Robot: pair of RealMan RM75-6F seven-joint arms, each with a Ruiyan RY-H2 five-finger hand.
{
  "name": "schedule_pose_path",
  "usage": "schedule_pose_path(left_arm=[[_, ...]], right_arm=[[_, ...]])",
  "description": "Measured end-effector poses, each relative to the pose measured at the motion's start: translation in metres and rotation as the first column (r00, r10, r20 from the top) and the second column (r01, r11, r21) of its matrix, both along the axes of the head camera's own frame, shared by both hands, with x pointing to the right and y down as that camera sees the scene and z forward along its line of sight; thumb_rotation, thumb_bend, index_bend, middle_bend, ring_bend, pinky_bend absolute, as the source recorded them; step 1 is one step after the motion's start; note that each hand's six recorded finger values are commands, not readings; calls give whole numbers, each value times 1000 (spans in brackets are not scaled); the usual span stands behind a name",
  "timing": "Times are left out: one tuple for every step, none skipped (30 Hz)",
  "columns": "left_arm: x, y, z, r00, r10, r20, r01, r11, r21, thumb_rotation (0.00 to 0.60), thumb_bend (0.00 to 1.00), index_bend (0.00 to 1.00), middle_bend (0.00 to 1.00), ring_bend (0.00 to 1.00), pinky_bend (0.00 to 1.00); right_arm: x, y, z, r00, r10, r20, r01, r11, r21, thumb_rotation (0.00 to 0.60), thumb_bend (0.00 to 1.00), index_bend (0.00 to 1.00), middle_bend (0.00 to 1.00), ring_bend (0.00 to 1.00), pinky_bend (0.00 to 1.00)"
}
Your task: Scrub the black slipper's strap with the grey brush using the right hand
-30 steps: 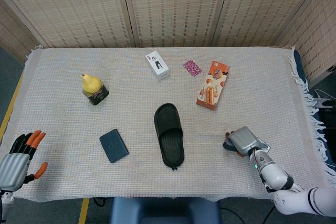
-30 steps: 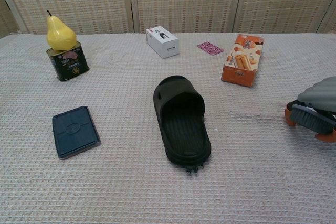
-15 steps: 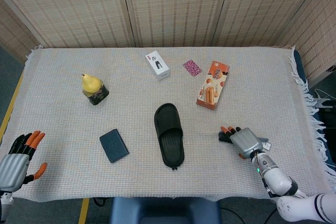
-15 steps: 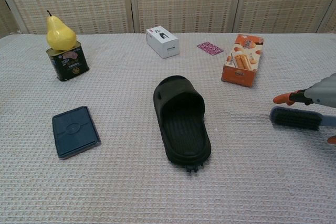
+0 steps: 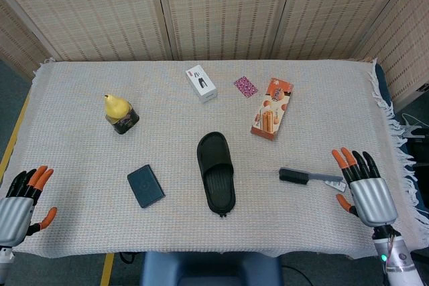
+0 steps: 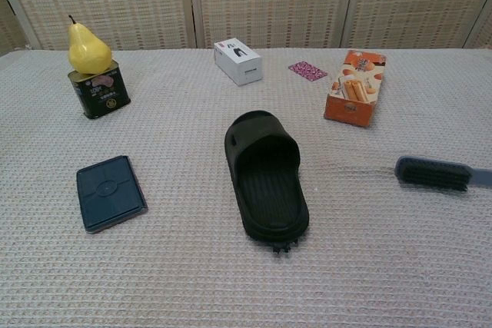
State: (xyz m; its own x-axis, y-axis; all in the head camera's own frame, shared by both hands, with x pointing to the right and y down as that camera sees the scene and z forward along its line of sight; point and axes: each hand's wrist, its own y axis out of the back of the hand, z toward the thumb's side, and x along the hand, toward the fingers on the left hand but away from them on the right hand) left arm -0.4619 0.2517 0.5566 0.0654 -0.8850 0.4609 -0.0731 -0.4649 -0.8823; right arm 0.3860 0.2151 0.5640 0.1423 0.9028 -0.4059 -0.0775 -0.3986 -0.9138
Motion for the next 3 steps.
schedule_pose_path(left_arm=[[0,0,0,1000,1,3,-1,1000,0,600,364,0,0,0,35],[0,0,1,1000,2,7,-2,1000,-1,600,367,0,0,0,35],[1,1,1,1000,4,12,-4,1000,-2,600,370,0,0,0,35]], right_arm=[[3,4,-4,1000,3,15,-4,1000,20,600,153,0,0,0,0],[5,8,-10,999,9,40,-10,999,44,600,153,0,0,0,0],[5,9,-12,998,12,56,-16,998,57,600,152,0,0,0,0]])
